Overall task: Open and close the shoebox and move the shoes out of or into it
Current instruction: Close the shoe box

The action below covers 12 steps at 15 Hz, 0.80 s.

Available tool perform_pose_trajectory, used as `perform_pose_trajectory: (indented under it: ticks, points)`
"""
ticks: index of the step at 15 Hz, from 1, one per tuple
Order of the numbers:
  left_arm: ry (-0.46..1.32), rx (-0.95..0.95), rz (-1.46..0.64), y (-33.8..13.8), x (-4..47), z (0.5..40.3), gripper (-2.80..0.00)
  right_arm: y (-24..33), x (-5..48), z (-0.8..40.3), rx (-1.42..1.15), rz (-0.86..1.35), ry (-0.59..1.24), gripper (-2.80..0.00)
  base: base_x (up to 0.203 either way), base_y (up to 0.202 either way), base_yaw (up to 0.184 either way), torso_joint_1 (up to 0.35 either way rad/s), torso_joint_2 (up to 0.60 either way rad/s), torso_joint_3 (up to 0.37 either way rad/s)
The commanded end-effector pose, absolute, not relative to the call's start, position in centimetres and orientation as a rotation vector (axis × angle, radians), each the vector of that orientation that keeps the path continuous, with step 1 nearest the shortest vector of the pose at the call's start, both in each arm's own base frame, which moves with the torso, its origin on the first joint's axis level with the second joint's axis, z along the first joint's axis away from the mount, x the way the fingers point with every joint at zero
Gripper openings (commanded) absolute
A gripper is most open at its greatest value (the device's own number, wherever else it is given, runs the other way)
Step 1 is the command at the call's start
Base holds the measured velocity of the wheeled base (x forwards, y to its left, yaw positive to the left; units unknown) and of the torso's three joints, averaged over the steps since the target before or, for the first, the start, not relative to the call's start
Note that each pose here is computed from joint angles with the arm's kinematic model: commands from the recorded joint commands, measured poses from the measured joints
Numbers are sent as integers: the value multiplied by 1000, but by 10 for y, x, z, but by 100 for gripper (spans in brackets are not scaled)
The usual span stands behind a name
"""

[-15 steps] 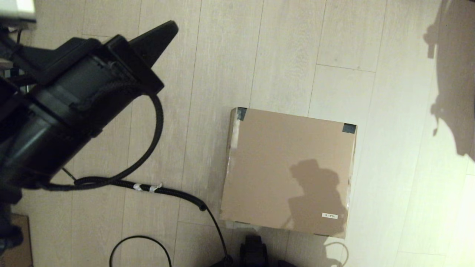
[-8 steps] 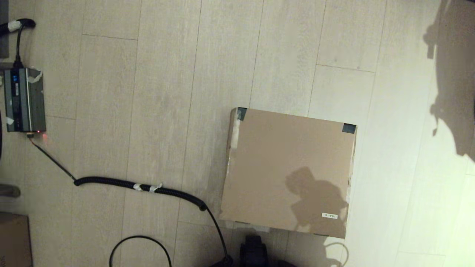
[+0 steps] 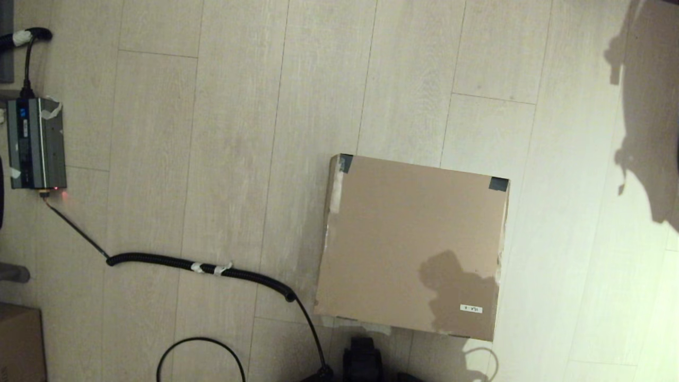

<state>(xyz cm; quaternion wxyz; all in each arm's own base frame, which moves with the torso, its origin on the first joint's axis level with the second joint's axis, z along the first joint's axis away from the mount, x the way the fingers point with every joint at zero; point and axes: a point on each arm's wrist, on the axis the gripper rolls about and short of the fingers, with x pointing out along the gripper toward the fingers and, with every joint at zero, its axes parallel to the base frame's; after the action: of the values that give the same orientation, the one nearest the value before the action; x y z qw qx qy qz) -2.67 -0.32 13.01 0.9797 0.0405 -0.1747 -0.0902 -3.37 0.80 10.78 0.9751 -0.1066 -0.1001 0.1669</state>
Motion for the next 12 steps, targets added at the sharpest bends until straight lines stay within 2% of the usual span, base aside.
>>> perform_pose_trajectory:
  ticks: [1,5,7,8,12]
  points:
    - [-117,53,-152,-3,-24,87,-280,8,-26,93,-214,319,-198,-280,0,0,0,0,0,0]
    - [-9,-53,14,1,-25,81,-280,3,-24,88,-183,113,-132,-280,0,0,0,0,0,0]
    - [1,-42,22,0,-25,80,-280,1,-24,72,-135,45,48,-280,0,0,0,0,0,0]
    - [17,-34,16,0,-25,79,-280,1,-24,70,-104,31,68,-280,0,0,0,0,0,0]
    - [63,-27,10,0,-27,79,-280,0,-23,76,0,-8,-2,-280,0,0,0,0,0,0]
